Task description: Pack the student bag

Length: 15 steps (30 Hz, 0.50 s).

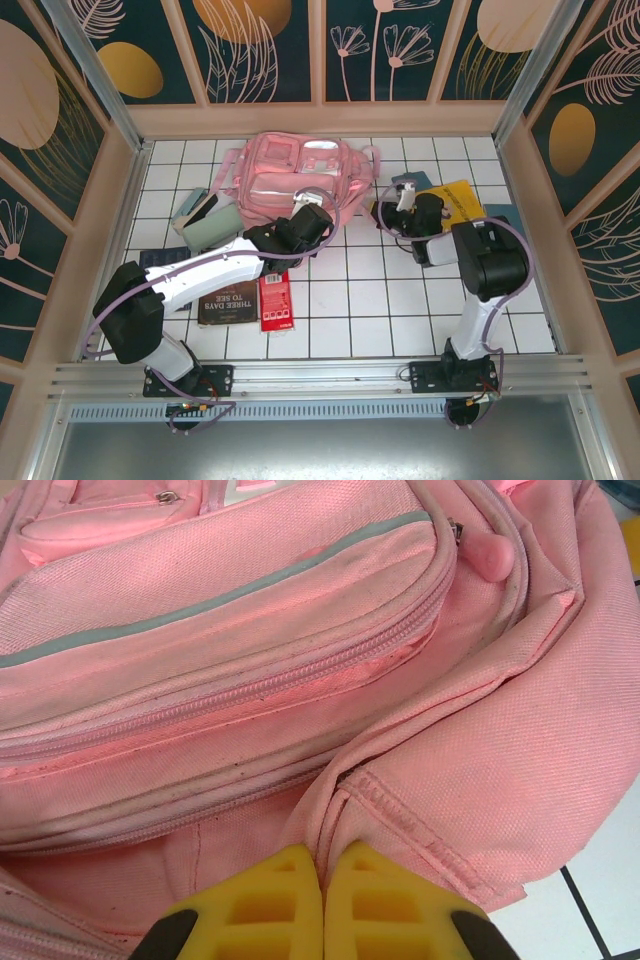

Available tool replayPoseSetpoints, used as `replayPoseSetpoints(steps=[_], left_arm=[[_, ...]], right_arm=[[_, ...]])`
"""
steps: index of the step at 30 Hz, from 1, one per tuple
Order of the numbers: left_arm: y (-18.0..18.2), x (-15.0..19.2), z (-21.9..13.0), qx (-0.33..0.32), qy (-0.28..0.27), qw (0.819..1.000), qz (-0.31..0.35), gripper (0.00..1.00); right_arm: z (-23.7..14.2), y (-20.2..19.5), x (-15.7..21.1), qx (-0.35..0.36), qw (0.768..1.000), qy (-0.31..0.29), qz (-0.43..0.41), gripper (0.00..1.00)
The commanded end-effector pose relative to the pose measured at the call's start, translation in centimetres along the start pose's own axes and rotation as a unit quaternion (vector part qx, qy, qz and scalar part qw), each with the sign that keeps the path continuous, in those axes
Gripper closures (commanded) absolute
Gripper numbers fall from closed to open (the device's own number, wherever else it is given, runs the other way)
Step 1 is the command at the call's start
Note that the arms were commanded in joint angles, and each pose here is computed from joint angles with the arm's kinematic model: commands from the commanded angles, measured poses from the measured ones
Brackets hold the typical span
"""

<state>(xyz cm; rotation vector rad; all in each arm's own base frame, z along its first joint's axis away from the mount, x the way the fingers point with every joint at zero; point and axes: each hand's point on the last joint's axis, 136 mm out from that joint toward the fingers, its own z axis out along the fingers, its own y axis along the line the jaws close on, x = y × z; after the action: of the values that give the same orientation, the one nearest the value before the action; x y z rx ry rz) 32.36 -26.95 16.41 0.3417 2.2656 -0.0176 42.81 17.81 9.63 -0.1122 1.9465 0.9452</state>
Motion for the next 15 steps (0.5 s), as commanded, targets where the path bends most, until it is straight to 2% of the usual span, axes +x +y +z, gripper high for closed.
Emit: replayPoseSetpoints(steps=[1, 4, 6, 8, 13, 15], left_arm=[[1.2, -2.5, -1.3, -0.011, -0.042, 0.998, -0.035, 1.00], [1.6, -3.2, -2.1, -0.015, -0.050, 0.998, -0.027, 1.00], [2.1, -3.8, -2.9, -0.020, -0.058, 0.998, -0.024, 1.00], [2.6, -4.3, -3.8, -0.021, -0.065, 0.997, -0.026, 1.00], [3.7, -5.0, -5.9, -0.018, -0.079, 0.996, -0.025, 1.00], [3.9, -5.2, -6.4, -0.018, -0.085, 0.996, -0.025, 1.00]], right_arm=[[-0.9, 0.2, -0.6, 0.013, 1.000, -0.012, -0.014, 1.00], [-1.3, 0.6, -1.4, 0.013, 0.999, -0.033, -0.037, 1.00], [-1.5, 1.2, -1.9, 0.012, 0.997, -0.046, -0.067, 0.92], [-1.5, 1.7, -2.2, 0.017, 0.993, -0.049, -0.104, 0.78], [-1.0, 2.9, -2.6, -0.001, 0.989, -0.047, -0.141, 0.58], [-0.7, 3.2, -2.6, -0.014, 0.988, -0.044, -0.145, 0.55]])
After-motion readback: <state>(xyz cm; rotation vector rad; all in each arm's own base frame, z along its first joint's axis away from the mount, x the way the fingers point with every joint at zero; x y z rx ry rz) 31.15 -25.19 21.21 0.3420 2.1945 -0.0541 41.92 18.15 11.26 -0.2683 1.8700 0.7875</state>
